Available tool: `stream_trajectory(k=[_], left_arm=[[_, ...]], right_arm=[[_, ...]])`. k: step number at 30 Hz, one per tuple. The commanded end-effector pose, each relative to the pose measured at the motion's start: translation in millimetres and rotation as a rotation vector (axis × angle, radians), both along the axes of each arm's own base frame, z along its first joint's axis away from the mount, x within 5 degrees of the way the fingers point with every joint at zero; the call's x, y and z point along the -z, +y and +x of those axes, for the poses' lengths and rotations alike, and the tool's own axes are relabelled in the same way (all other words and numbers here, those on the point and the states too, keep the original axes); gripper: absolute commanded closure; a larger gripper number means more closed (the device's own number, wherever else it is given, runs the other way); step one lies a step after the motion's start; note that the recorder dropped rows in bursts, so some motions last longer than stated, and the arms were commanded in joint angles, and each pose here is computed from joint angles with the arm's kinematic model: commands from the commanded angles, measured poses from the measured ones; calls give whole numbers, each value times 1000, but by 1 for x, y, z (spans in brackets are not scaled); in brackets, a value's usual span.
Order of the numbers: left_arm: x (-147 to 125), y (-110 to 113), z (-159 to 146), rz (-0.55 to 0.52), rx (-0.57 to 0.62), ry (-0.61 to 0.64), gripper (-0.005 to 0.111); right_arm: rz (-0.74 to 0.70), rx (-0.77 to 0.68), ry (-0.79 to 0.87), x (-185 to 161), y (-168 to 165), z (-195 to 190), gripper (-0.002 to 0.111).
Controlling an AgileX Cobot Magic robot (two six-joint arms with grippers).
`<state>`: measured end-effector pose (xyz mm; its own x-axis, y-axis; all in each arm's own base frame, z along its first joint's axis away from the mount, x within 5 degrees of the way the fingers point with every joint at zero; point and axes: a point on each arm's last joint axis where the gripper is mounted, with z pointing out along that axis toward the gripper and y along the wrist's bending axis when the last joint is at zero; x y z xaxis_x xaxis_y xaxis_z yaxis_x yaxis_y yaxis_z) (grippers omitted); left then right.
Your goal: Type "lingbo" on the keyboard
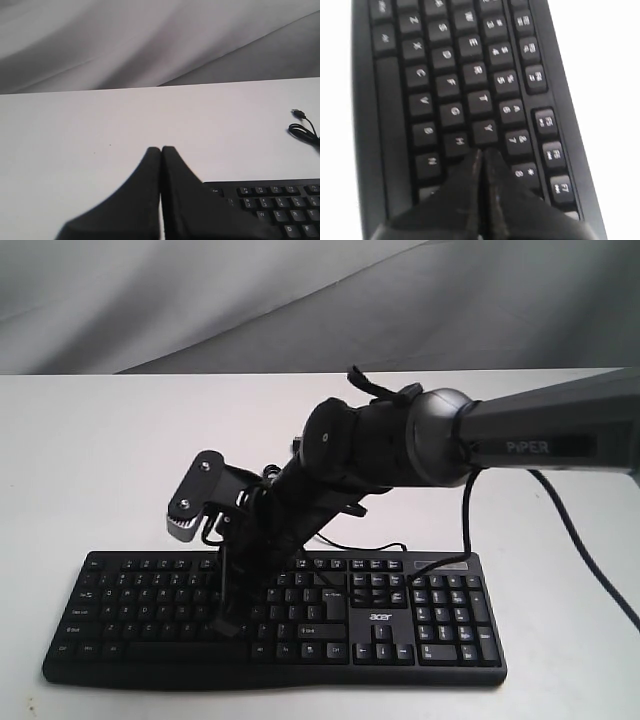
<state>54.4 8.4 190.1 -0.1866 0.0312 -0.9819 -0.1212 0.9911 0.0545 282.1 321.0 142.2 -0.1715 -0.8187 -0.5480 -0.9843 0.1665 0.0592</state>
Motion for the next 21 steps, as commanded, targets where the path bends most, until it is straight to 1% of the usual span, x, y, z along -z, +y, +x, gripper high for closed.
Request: stream_trajectory(k=[1,5,9,21], left_arm=[[1,0,0,-5,0,-6,106],[1,0,0,-5,0,-6,106],[1,0,0,-5,0,-6,106],[1,0,0,-5,0,-6,106]], right_arm=[[28,-27,7,-14,11,-15,108],[15,-42,13,-4,18,-23,108],[-2,-44,22,5,18,-22,108],[-5,-45,19,6,18,-22,108]])
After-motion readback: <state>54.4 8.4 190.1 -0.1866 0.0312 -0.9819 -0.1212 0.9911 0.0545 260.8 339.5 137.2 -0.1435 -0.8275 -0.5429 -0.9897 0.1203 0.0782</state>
